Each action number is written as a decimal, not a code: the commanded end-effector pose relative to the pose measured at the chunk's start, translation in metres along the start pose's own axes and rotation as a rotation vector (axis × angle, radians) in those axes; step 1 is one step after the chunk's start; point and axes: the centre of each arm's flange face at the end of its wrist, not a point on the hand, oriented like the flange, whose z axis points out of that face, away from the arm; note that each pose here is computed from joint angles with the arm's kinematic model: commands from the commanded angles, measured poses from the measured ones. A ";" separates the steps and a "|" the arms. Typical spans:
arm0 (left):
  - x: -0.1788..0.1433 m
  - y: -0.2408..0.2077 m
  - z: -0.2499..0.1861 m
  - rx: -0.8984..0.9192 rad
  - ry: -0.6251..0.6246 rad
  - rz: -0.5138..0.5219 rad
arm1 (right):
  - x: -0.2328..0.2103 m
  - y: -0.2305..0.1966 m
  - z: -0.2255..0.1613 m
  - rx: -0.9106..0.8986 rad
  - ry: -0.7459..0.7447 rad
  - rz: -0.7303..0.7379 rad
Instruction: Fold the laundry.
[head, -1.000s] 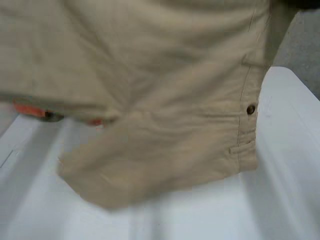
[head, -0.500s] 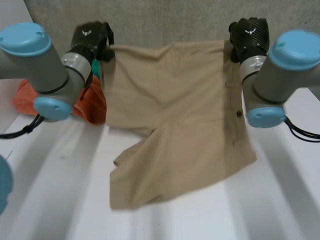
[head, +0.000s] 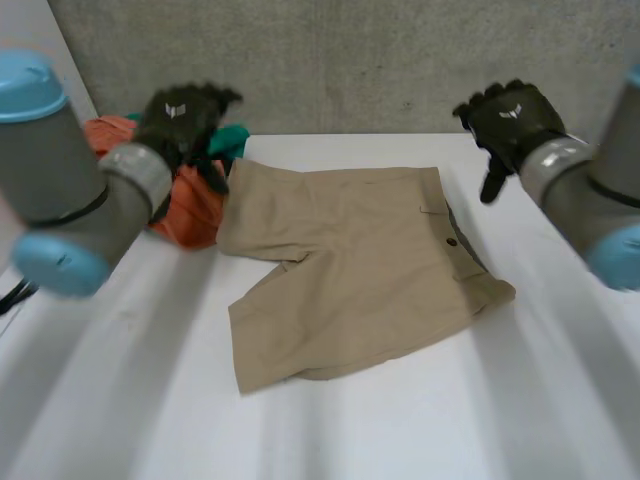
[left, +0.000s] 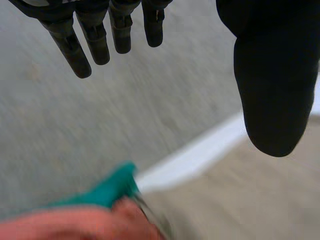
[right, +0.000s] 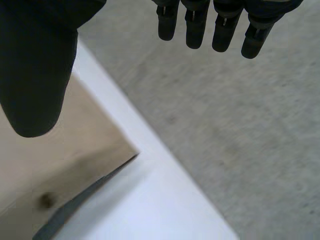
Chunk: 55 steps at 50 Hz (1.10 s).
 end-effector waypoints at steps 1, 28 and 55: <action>0.041 0.037 -0.105 -0.275 0.183 0.071 | -0.004 0.030 -0.054 -0.092 -0.183 0.039; 0.070 0.127 -0.120 -0.392 0.188 0.057 | -0.051 0.152 -0.022 -0.093 -0.244 -0.080; 0.062 0.066 -0.180 -0.485 0.325 0.057 | -0.016 0.098 -0.122 -0.448 -0.331 -0.136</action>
